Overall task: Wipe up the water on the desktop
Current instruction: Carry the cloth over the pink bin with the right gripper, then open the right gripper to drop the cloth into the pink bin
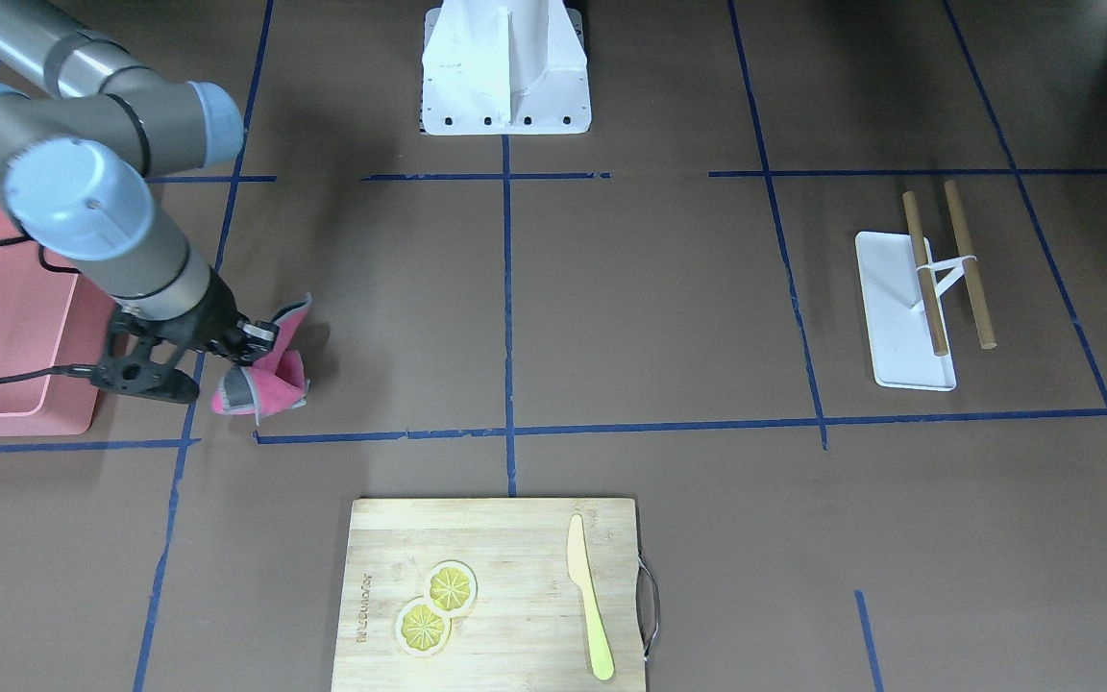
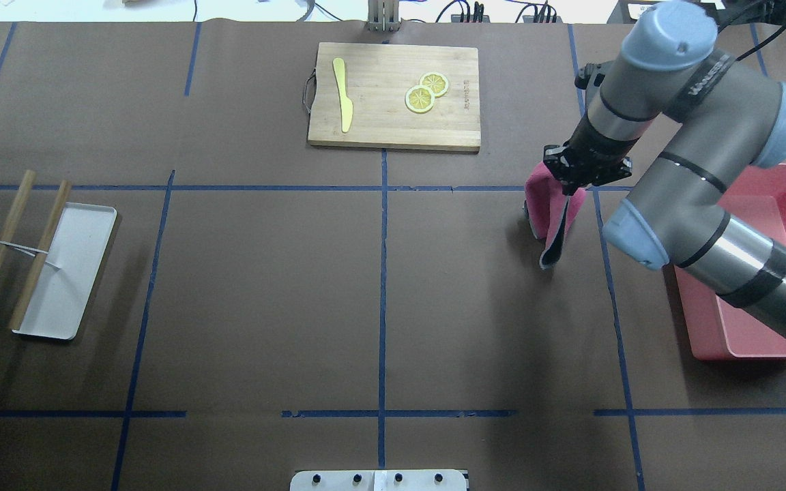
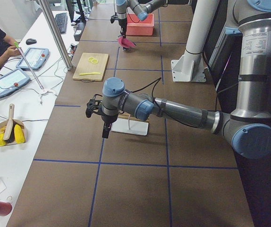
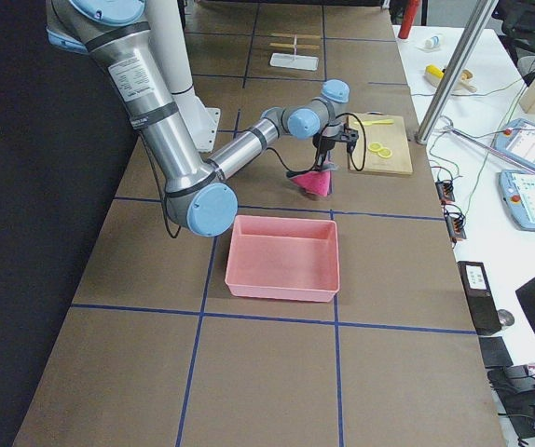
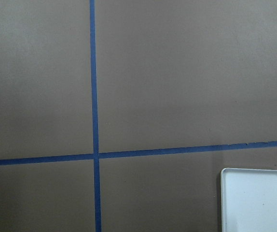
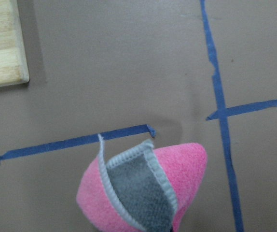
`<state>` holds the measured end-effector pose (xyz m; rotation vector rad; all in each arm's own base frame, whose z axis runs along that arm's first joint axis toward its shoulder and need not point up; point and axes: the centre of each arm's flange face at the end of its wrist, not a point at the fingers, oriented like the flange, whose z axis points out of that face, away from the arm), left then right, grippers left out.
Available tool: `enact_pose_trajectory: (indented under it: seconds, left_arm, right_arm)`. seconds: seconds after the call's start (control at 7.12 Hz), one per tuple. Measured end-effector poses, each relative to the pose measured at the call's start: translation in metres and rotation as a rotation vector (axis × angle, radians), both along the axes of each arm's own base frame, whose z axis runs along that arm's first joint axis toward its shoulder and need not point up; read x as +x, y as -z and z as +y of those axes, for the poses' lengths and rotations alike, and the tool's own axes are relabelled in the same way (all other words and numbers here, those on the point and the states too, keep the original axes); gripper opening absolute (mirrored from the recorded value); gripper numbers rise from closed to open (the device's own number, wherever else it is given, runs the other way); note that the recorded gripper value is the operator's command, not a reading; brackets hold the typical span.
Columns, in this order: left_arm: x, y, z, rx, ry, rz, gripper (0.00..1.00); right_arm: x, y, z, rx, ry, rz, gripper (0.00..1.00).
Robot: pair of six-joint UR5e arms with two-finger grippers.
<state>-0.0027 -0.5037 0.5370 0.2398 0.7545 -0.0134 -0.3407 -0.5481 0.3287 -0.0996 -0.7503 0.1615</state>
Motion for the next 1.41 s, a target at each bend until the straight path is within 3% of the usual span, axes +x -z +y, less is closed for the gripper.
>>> enact_pose_trajectory:
  seconds: [0.28,0.7,0.98,1.26,1.41]
  left_arm:
    - [-0.018,-0.037,-0.003,-0.038,-0.066,-0.041,1.0]
    - [-0.021,-0.097,-0.01,-0.134,-0.129,-0.051,1.0]
    - [-0.021,-0.109,-0.013,-0.144,-0.14,-0.05,1.0]
    - [-0.021,-0.111,-0.013,-0.149,-0.142,-0.051,1.0]
    - [-0.02,-0.112,-0.012,-0.15,-0.143,-0.05,1.0]
  right_arm:
    - [0.076,0.031,0.021,0.04,0.091,0.064,0.0]
    - [0.204,0.047,0.055,0.085,0.13,0.119,0.0]
    - [0.262,0.02,0.061,0.115,0.219,0.147,0.01]
    - [0.281,-0.026,0.067,0.094,0.293,0.173,0.03]
    - [0.285,-0.049,0.068,0.087,0.318,0.179,0.09]
